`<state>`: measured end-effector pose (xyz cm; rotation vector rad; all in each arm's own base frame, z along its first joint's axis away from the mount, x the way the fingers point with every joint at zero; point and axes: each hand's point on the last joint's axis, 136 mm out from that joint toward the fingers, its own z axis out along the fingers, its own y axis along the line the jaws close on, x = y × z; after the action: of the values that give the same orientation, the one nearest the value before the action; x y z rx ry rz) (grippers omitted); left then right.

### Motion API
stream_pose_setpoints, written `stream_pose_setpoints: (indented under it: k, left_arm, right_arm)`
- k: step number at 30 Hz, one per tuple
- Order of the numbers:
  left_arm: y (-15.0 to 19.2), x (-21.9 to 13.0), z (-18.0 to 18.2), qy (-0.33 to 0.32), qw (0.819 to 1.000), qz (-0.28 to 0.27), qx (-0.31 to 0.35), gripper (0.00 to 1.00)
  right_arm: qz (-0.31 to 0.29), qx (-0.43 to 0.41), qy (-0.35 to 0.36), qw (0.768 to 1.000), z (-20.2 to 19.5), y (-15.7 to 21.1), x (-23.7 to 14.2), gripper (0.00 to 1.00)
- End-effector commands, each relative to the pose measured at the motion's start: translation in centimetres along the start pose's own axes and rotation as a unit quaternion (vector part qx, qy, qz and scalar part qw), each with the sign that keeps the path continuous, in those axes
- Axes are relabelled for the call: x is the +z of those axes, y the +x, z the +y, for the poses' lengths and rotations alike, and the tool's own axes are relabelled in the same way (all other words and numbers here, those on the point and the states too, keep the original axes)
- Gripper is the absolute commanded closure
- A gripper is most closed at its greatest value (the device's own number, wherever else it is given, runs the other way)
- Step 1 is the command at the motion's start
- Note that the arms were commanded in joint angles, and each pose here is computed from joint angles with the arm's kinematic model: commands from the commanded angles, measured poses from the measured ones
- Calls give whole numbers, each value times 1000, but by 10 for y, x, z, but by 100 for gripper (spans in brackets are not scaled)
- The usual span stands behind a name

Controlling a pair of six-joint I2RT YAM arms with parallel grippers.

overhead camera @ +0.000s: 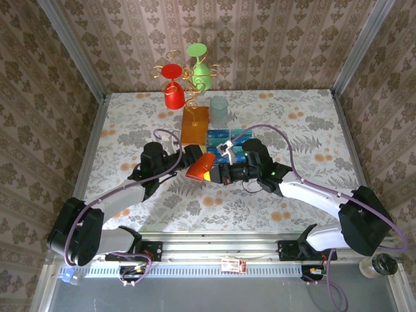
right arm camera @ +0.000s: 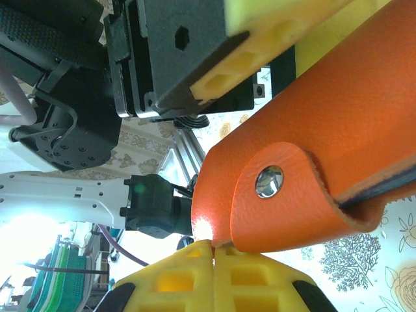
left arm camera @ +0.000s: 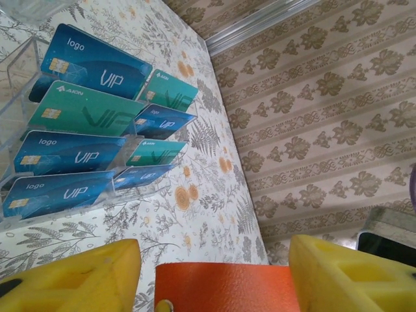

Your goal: Put the credit cards into the card holder

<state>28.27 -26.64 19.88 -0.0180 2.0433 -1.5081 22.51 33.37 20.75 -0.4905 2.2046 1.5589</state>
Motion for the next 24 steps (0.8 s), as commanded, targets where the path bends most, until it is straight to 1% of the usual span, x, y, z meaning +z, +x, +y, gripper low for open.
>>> stream_pose_setpoints:
  k: [1,9,12,16,21,24]
  left_arm:
    - [-4,-1,-11,21,1000,-12,13,40]
    - [-4,-2,-13,26,999,-12,15,53]
    - [-4,-2,-13,28,999,-13,17,55]
    - [-4,-1,-13,30,999,-14,16,60]
    - [-4,-1,-13,33,999,-13,16,70]
    - [-4,-1,-12,31,999,-14,16,80]
  right_arm:
    - [-13,-28,-15,999,12,-9,0,100]
    - [-12,-24,-9,1000,5,-7,2,100]
    - [-13,-23,-9,1000,5,-8,3,100]
    - [-13,-23,-8,1000,4,-9,3,100]
    - [-13,-19,-6,1000,1,-9,5,100]
    - [-14,-17,-3,1000,-2,-9,5,100]
